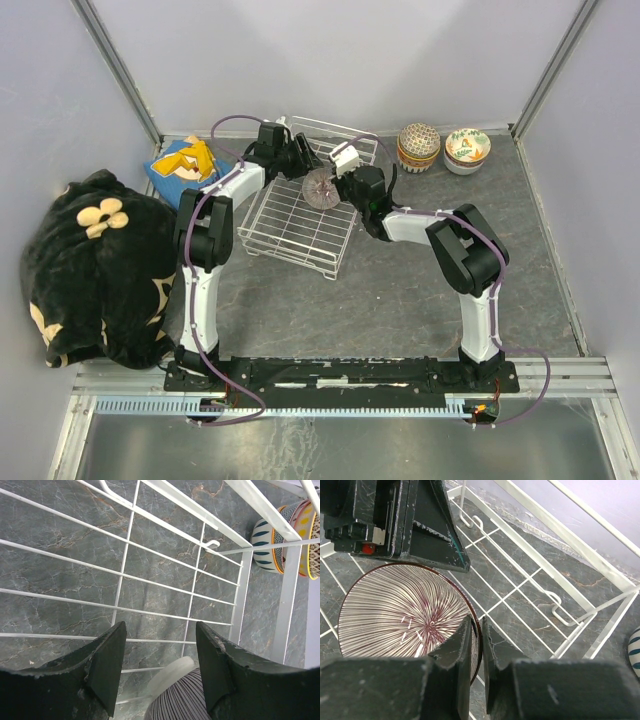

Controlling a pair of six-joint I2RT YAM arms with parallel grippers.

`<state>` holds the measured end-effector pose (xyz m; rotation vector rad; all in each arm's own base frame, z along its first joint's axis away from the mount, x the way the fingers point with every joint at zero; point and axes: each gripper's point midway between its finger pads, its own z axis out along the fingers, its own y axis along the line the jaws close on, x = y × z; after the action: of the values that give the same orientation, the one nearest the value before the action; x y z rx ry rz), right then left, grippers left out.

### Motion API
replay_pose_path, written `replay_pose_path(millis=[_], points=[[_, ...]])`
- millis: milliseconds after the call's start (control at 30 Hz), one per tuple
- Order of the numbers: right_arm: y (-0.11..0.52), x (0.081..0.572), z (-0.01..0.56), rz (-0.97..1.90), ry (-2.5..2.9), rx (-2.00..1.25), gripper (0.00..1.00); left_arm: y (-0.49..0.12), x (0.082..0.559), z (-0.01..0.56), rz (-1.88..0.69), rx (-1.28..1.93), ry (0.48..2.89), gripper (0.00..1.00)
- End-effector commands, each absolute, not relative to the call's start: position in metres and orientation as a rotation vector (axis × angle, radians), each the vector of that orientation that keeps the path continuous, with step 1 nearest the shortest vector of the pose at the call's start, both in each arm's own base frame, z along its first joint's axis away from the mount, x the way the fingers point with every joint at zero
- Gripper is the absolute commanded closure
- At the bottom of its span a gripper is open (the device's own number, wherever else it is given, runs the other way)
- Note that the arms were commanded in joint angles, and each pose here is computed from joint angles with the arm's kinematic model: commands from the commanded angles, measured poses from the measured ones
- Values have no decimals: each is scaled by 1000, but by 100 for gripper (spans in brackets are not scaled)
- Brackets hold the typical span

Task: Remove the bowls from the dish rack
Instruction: Pick up the bowl from the dish rack, then place the bowl with the bowl.

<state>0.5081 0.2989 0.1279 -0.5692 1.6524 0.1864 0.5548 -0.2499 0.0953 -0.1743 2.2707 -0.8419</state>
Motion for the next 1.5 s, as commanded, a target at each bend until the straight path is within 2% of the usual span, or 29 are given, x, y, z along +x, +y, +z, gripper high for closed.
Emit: replay_pose_path(millis=[0,567,900,1300,1467], points=[[302,517,167,253,1569,-493,99,-259,551,112,-875,-165,2249,36],[257,514,223,379,1479,-305,99,-227,577,248,-930,-352,1802,35],[237,521,254,470,1432,-169,99,-205,553,253,-906,-439,1710,34],[228,525,266,633,1457,-64,99,-186,518,235,-859,-478,1716,34],[215,521,292,629,1458,-24,99,-182,508,241,-847,-473,1706,34]])
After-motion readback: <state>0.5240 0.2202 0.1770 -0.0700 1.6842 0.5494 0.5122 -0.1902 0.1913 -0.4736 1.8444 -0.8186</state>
